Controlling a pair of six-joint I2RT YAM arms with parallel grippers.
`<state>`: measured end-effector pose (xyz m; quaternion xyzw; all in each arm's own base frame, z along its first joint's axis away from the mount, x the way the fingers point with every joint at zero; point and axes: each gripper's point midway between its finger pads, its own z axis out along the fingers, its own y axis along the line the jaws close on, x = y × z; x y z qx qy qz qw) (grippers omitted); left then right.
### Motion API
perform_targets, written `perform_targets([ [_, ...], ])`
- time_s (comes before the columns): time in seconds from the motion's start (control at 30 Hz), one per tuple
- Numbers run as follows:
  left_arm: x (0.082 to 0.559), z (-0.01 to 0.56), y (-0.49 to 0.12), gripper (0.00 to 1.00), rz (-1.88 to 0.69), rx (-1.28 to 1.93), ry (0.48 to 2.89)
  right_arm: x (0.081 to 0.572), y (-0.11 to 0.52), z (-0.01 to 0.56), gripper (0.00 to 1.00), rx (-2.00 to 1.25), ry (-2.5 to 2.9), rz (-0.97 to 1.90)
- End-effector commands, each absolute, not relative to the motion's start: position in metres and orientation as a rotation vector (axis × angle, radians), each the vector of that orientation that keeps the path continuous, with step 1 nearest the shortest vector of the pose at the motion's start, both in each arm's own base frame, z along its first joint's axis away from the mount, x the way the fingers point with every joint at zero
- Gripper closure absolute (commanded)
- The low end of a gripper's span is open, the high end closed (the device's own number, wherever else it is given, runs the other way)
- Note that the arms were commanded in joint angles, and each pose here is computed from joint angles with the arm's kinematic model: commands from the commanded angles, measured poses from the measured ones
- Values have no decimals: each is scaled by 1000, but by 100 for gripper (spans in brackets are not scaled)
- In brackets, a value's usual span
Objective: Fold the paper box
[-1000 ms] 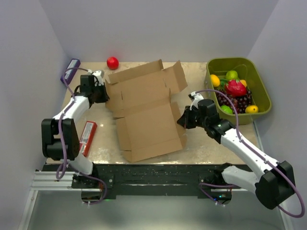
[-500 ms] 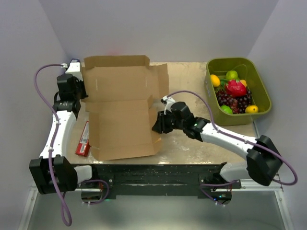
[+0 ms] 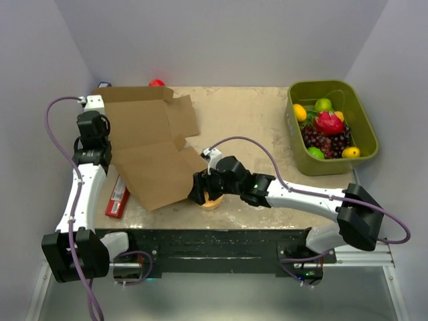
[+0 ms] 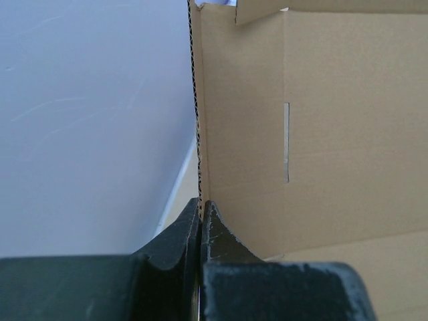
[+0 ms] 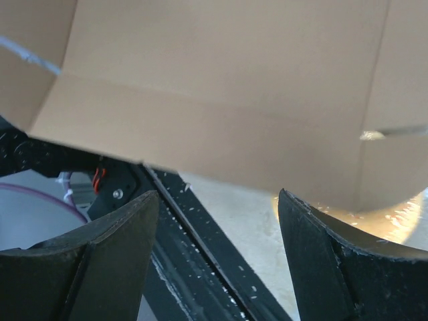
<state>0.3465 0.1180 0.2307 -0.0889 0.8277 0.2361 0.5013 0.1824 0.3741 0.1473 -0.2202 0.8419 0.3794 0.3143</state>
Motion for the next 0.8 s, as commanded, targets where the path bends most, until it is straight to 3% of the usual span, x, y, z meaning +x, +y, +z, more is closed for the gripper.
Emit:
perform_targets([
  [0.0,335,270,146,100,681,-340,1845,183,395,160,25,-560,2161,1046],
  [0.2,322,279,165,100,716,-436,1789,155,429,155,29,-712,2118,1105],
  [0.4,319,279,171,100,713,-466,1777,154,458,126,44,-769,2155,1130],
  [0.77,325,285,161,100,642,-425,1753,182,439,55,48,-709,2350,872],
])
